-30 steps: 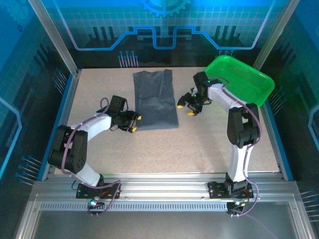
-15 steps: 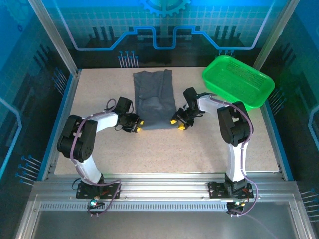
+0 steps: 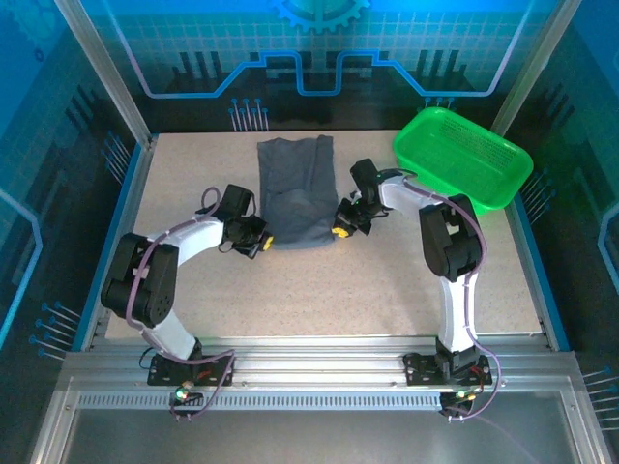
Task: Fold and stack the t-shirts
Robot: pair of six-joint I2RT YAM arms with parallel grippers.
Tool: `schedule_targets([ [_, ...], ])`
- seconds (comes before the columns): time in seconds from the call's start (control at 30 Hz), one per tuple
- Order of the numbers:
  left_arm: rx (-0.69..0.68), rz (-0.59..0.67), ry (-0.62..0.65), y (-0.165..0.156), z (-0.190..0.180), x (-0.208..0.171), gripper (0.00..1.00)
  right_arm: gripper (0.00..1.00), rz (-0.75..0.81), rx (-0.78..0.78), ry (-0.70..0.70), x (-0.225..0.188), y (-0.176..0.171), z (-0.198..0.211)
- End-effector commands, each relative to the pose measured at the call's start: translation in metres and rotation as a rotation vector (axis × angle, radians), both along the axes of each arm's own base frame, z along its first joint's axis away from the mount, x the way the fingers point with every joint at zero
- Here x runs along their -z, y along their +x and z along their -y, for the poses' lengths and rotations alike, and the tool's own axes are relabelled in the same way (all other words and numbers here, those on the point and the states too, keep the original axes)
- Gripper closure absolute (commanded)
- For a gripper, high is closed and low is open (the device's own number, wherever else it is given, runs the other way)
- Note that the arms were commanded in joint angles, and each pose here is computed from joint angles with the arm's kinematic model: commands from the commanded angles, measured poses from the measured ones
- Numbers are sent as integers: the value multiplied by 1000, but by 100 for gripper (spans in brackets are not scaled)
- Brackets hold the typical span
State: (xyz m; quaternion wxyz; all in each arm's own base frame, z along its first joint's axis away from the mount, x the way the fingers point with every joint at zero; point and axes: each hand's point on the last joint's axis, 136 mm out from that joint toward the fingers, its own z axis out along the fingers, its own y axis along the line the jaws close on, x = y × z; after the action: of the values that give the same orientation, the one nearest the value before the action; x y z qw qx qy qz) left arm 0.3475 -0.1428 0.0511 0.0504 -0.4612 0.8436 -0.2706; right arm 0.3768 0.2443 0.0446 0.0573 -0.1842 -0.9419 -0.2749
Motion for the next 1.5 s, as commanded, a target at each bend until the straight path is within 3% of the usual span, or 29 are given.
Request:
schedule_targets([
  [0.0, 21, -11, -6, -14, -4, -19, 100, 100, 43, -55, 4, -32, -12, -1],
  [0.27, 91, -126, -208, -85, 24, -4, 100, 100, -36, -185, 12, -35, -91, -3],
  [0.4, 116, -123, -193, -120, 25, -19, 100, 100, -71, -215, 18, -50, -135, 2],
  [0.53, 76, -70, -157, -137, 14, -40, 100, 100, -84, -192, 36, -74, -144, 3],
  [0.63, 15, 12, -157, -132, 6, -59, 100, 100, -95, -163, 48, -90, -140, -1],
  [0.83, -129, 207, -184, -87, -4, -103, 100, 100, -70, -61, 59, -122, -96, -9],
  [1.03, -205, 301, -180, -17, -15, -132, 100, 100, 0, 58, 74, -138, -20, -14],
  [1.2, -230, 311, -116, 55, -36, -131, 100, 100, 22, 148, 86, -125, 53, -20],
  [1.33, -232, 288, -93, 113, -48, -105, 99, 100, 80, 207, 89, -101, 117, -18],
  [1.37, -221, 285, -87, 128, -50, -95, 94, 100, 75, 214, 95, -90, 129, -18],
  [1.47, -138, 345, -114, 172, -49, -74, 65, 67, 83, 199, 162, -55, 162, -21],
])
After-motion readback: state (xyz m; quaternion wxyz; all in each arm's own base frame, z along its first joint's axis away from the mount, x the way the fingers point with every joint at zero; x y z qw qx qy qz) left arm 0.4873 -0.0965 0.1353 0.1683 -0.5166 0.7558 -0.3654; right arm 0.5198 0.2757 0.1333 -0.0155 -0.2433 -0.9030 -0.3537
